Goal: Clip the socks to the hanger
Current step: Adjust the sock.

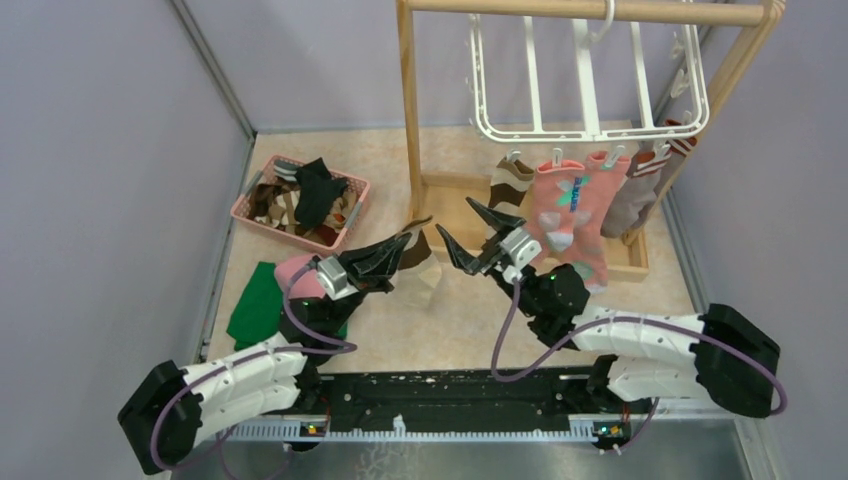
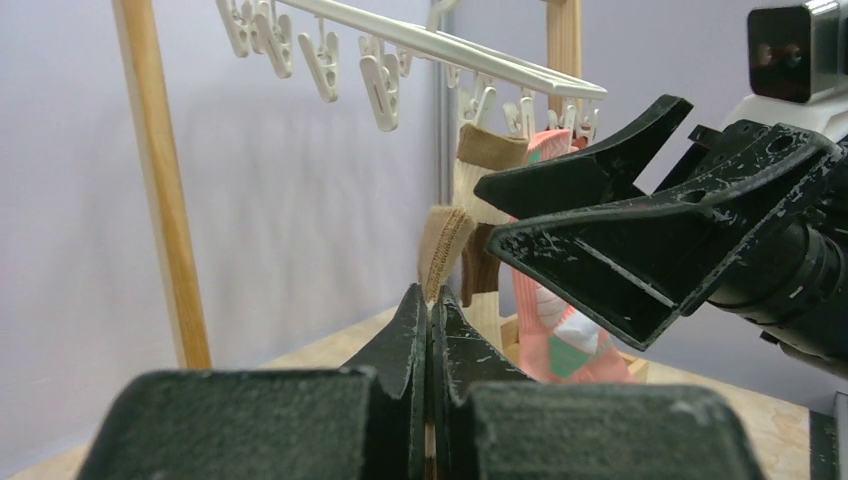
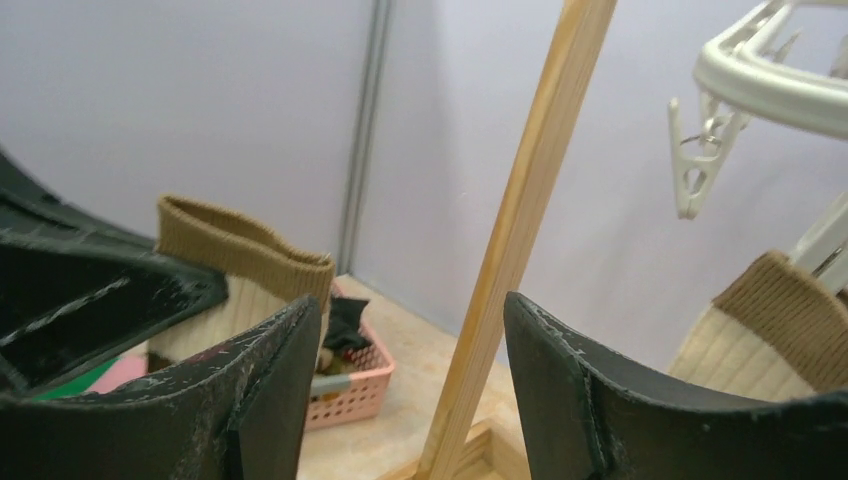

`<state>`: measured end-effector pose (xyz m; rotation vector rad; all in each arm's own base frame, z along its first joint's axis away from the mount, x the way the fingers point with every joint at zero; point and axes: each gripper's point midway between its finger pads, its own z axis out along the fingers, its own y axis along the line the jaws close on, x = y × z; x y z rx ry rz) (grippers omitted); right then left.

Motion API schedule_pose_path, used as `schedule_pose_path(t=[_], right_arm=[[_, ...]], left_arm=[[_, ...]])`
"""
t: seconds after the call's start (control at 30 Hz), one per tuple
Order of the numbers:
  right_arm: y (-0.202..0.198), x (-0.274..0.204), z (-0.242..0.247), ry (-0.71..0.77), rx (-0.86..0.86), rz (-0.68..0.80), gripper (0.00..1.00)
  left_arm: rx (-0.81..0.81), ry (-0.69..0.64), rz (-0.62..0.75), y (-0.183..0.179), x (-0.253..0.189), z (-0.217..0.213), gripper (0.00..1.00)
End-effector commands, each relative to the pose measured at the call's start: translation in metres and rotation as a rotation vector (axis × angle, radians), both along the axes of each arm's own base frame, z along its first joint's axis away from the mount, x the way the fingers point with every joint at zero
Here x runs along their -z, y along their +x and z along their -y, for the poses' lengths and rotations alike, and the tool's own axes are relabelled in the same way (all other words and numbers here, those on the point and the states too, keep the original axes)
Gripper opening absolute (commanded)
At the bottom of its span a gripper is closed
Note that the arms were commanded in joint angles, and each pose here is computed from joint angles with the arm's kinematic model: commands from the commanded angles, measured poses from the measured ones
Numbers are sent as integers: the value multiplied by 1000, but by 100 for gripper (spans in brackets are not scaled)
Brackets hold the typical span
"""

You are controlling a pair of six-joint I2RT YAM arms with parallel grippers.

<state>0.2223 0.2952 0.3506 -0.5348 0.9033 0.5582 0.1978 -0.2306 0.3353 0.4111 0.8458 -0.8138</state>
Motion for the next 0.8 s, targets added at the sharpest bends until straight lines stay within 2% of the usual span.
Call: schedule_pose_path(t=[0.0,0.13,0.37,0.6,0.77], right_arm=[[5,-63,23,215,179,132,67],[11,-72,27,291,323,180,66],[44,-78,12,341,460,86,63],[62,-76,18,332,560,59,62],[65,-75,29,294,648,48,64]], left_arm=[[-74,9,-7,6,1,-13,0],[-127,14,-25,8,5,-24,0],[-181,27,-13,4,8,-40,0],[-214,34,-13,4,11,-48,0],[-222,40,-9,4,11,-49,0]])
